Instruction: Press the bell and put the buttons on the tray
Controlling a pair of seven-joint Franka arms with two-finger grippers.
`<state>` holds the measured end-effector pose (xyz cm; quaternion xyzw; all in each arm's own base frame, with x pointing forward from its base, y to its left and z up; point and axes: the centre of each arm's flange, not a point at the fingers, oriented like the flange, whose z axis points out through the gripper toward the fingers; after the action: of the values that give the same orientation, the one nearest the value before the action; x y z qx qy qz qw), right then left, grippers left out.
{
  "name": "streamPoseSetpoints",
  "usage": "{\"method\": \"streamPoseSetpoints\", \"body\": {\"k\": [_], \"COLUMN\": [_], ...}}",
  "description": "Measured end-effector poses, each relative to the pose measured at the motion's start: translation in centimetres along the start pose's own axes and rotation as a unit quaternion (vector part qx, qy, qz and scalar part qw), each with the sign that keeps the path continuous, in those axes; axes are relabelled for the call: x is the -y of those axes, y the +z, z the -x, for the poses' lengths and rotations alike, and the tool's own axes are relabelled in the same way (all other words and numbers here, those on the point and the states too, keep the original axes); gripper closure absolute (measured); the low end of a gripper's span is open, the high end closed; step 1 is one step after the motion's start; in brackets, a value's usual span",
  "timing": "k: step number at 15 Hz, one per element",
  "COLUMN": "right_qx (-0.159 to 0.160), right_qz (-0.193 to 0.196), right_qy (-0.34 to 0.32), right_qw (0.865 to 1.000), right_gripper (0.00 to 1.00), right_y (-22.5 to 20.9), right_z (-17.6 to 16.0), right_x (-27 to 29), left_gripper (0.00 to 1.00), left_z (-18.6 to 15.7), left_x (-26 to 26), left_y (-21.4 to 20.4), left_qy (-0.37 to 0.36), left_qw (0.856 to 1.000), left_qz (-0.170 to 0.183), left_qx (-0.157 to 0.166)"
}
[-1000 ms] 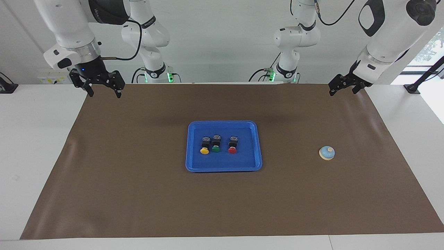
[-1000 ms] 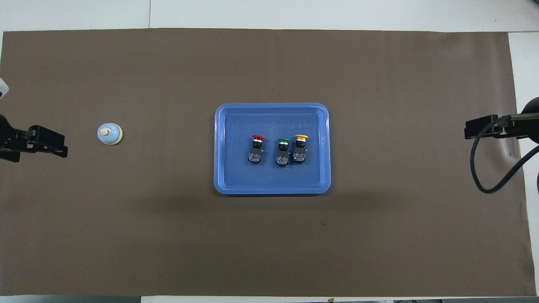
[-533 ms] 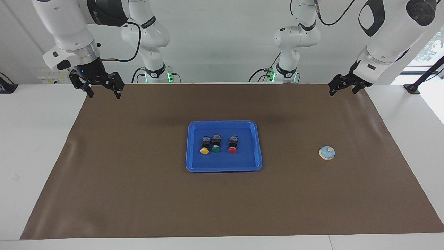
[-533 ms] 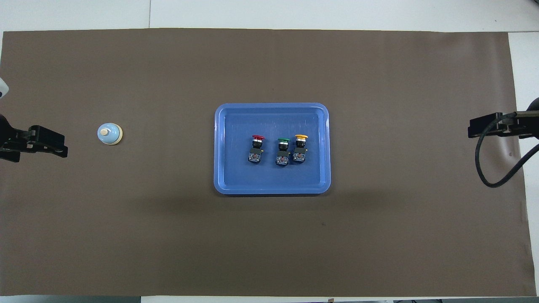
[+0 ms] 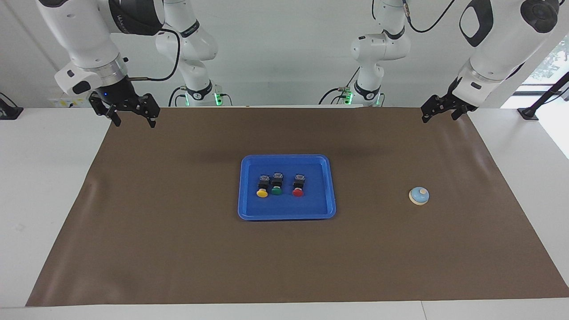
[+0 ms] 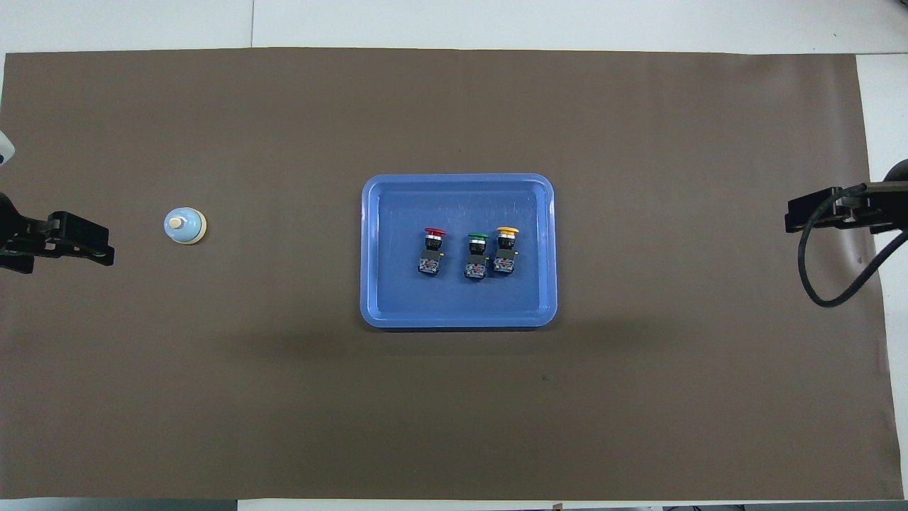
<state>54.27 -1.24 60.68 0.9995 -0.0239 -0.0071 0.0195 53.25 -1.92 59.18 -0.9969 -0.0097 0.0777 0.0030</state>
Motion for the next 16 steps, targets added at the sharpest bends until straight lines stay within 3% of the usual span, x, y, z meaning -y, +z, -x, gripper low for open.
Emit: {"method": "streamPoseSetpoints", "body": {"k": [16], "right_qx": [0.033], "right_qz": [-0.02], "right_qy": [-0.005], "right_qw": [0.999], "right_gripper": [0.0], "right_y": [0.5], "right_z": [0.8], "right_x": [1.0], "left_gripper": [0.0], "left_z": [0.0], "left_x": [0.0], "left_y": [0.0], "left_qy": [0.0], "left_qw": [1.0], "left_qz": [0.0], "left_qx": [0.0]}}
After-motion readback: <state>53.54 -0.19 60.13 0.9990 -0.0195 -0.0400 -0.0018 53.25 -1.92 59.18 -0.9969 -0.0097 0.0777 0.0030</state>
